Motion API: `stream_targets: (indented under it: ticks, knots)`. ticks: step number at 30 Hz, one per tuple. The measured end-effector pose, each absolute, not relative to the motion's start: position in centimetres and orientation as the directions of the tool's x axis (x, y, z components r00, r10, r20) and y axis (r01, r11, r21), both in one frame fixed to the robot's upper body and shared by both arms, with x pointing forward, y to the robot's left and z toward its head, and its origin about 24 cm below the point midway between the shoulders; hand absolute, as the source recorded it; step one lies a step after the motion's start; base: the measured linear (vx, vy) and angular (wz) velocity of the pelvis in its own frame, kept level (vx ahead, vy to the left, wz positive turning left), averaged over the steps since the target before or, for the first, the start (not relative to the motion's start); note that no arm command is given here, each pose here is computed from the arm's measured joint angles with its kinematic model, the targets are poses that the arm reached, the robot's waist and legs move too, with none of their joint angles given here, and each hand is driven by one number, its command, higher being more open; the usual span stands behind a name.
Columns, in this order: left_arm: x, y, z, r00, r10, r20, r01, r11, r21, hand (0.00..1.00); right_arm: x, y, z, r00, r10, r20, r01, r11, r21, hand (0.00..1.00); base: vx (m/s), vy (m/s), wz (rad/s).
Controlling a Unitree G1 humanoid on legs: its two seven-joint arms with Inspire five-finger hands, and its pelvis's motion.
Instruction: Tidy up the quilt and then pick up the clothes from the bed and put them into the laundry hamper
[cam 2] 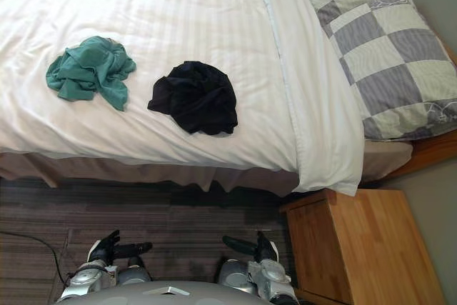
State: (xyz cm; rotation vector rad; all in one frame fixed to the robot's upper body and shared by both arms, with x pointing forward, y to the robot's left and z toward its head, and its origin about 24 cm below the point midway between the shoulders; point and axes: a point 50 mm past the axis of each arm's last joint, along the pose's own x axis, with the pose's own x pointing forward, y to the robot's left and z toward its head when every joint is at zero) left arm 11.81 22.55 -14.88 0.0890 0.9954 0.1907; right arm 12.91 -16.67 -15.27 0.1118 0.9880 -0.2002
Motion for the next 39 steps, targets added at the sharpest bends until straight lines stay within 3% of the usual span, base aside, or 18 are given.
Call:
stream_targets:
  ticks: [6, 12, 18, 22, 29, 35, 39]
  knots:
    - [12.7, 20.1, -15.0, 0.553, 0.146, -0.82, -0.062, 0.989, 0.134, 1.0, 14.5, -17.3, -14.6, 0.591, -0.124, -0.797, 0.181, 0.983, -0.019, 1.0, -0.05, -0.006, 0.34]
    - [15.1, 18.9, -13.9, 0.641, 0.15, -0.753, -0.1, 0.989, 0.112, 1.0, 14.8, -19.5, -14.2, 0.589, -0.193, -0.784, 0.196, 0.976, -0.093, 1.0, -0.12, 0.03, 0.13]
    - [14.7, 18.4, -14.2, 0.626, 0.158, -0.764, -0.122, 0.987, 0.105, 1.0, 14.6, -20.0, -14.4, 0.557, -0.223, -0.8, 0.246, 0.964, -0.097, 1.0, 0.09, 0.212, -0.3]
    - [15.5, 19.7, -13.8, 0.636, 0.17, -0.753, -0.106, 0.986, 0.132, 1.0, 14.9, -19.6, -14.7, 0.508, -0.226, -0.831, 0.323, 0.945, -0.059, 1.0, 0.18, 0.279, 0.08]
    - [15.5, 19.9, -13.8, 0.636, 0.164, -0.754, -0.087, 0.986, 0.14, 1.0, 14.7, -17.4, -15.1, 0.515, -0.137, -0.846, 0.266, 0.964, 0.005, 1.0, 0.21, 0.222, -0.06]
    - [14.1, 19.8, -14.6, 0.582, 0.135, -0.802, -0.052, 0.99, 0.128, 1.0, 17.2, -15.3, -13.9, 0.609, -0.065, -0.791, 0.089, 0.996, -0.013, 1.0, 0.06, 0.204, -0.8]
    - [14.1, 20.1, -14.6, 0.58, 0.121, -0.806, -0.012, 0.99, 0.14, 1.0, 17.4, -14.0, -13.7, 0.634, -0.03, -0.773, 0.07, 0.997, 0.019, 1.0, 0.1, 0.031, 0.14]
